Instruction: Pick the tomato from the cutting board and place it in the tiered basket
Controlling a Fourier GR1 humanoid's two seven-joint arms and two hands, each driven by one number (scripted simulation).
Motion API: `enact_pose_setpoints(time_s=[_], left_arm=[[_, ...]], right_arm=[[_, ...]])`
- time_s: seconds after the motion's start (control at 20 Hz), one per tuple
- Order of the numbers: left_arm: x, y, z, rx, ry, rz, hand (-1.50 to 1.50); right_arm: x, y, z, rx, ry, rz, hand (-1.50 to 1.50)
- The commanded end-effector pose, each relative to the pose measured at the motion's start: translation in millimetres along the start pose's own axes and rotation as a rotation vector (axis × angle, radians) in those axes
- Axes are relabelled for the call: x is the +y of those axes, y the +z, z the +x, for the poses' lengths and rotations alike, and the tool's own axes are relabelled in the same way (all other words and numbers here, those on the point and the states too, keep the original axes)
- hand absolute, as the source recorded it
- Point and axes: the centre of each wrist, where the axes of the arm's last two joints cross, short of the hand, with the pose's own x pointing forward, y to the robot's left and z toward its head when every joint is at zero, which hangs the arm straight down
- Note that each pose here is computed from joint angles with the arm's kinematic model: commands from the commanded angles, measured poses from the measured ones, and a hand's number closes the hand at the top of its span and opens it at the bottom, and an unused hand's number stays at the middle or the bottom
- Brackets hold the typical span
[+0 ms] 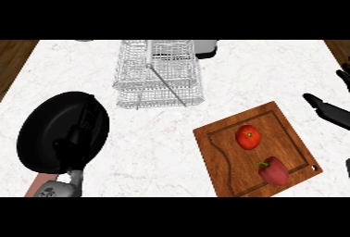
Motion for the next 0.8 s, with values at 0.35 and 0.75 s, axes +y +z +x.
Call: enact_pose_setpoints(time_s=[0.35,0.75], left_arm=[[12,41,-47,0.243,-0.036,0.047,0.00],[9,38,-46,0.240,-0.037,0.023,0.00]], right_arm=[[-24,21,43,0.237,0.439,0.461,-1.50],[5,22,102,0.260,0.881,0.537,-1.50]])
